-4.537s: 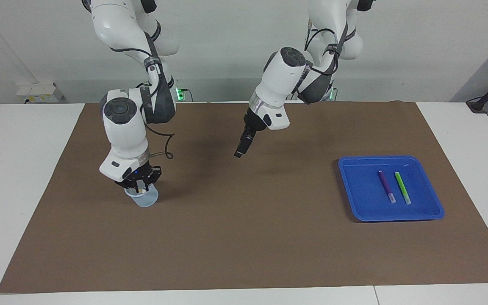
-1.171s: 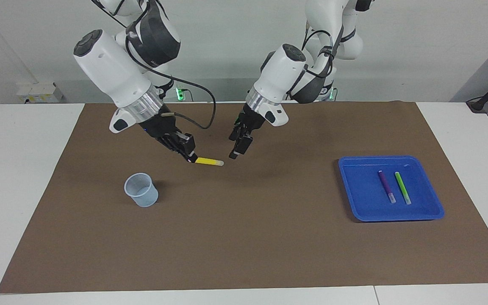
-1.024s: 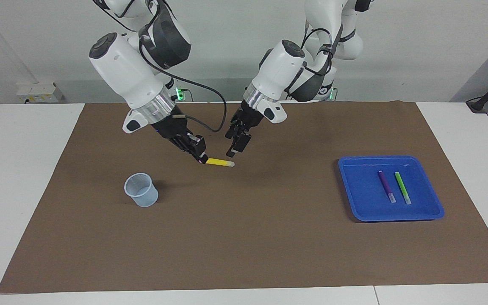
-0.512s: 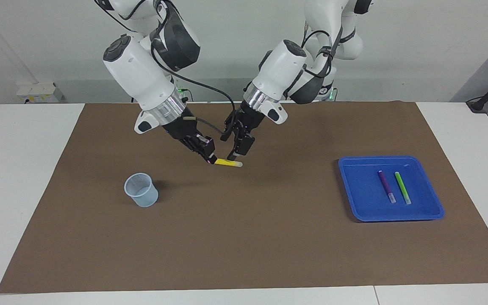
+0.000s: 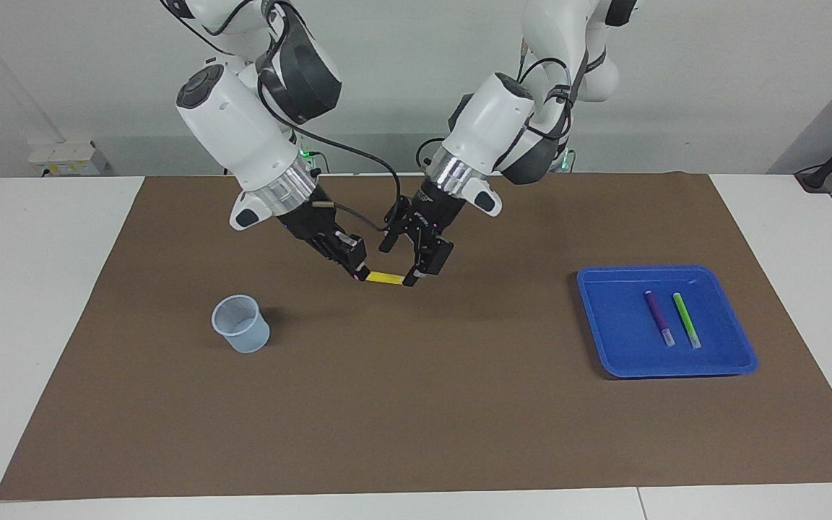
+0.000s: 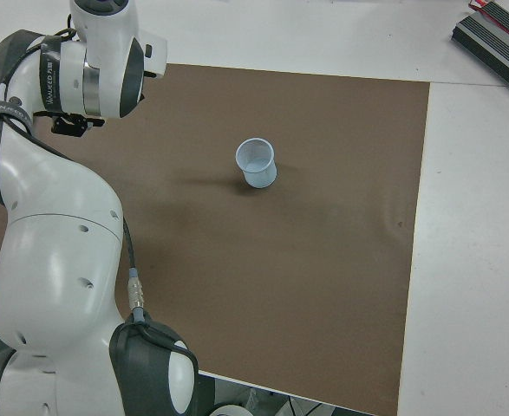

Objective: Right arm passes pens to left for tray arrangement
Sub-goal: 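Lift the yellow pen and carry it toward the left gripper, then close the left gripper on the yellow pen held by the right gripper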

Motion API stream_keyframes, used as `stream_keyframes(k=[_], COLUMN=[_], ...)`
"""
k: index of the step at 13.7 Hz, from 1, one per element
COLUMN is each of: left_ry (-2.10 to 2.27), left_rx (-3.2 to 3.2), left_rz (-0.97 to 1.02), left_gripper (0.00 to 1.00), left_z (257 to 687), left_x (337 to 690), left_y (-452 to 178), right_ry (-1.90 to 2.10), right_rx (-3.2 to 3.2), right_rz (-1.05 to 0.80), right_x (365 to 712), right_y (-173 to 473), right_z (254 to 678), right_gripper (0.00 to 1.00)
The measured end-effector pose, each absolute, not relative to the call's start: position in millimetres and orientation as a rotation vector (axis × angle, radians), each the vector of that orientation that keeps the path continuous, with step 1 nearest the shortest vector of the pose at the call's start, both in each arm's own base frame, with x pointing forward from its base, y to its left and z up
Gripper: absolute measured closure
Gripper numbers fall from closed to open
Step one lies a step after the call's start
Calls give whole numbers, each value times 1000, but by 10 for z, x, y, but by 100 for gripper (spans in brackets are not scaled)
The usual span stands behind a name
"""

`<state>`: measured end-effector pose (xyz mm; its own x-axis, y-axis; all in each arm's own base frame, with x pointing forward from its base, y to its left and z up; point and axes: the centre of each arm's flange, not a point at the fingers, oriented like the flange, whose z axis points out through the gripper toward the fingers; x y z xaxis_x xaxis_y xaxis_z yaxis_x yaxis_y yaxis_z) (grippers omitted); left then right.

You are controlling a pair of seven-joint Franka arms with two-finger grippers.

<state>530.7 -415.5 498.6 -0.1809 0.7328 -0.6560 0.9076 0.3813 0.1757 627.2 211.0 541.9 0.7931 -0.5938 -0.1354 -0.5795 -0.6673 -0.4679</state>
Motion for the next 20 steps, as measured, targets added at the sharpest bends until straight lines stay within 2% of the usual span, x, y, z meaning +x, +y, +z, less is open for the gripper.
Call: stream_keyframes(k=[5, 7, 8, 9, 11, 12, 13, 18, 19, 20], left_ry=[1962, 1964, 1965, 1965, 1963, 1958, 1950, 1944, 1945, 1944], left_rx=[1430, 1422, 1419, 1415, 1415, 1421, 1427, 1427, 1430, 1434], left_rz=[-306, -304, -303, -303, -298, -289, -279, -272, -271, -269], left_gripper=[3, 7, 16, 16, 33, 34, 41, 45, 54, 54], left_z=[4776, 4760, 4766, 4774, 4791, 4807, 4841, 4912, 4903, 4897], left_x=[5353, 5399, 5412, 5419, 5427, 5439, 5453, 5492, 5497, 5500], left_y=[-4355, -4382, -4389, -4392, -4393, -4388, -4386, -4374, -4370, -4367], right_ry=[875, 876, 876, 876, 876, 876, 877, 878, 879, 879], right_rx=[-2484, -2484, -2484, -2484, -2484, -2484, -2484, -2483, -2478, -2477], right_rz=[-39, -39, -39, -39, -39, -39, -39, -40, -48, -49], right_x=[6274, 6275, 6275, 6275, 6275, 6276, 6276, 6280, 6285, 6287], right_y=[2105, 2102, 2102, 2102, 2101, 2101, 2098, 2089, 2094, 2094], right_z=[5418, 5417, 5417, 5417, 5417, 5417, 5417, 5417, 5423, 5422], right_gripper=[82, 82, 82, 82, 82, 82, 82, 82, 82, 82])
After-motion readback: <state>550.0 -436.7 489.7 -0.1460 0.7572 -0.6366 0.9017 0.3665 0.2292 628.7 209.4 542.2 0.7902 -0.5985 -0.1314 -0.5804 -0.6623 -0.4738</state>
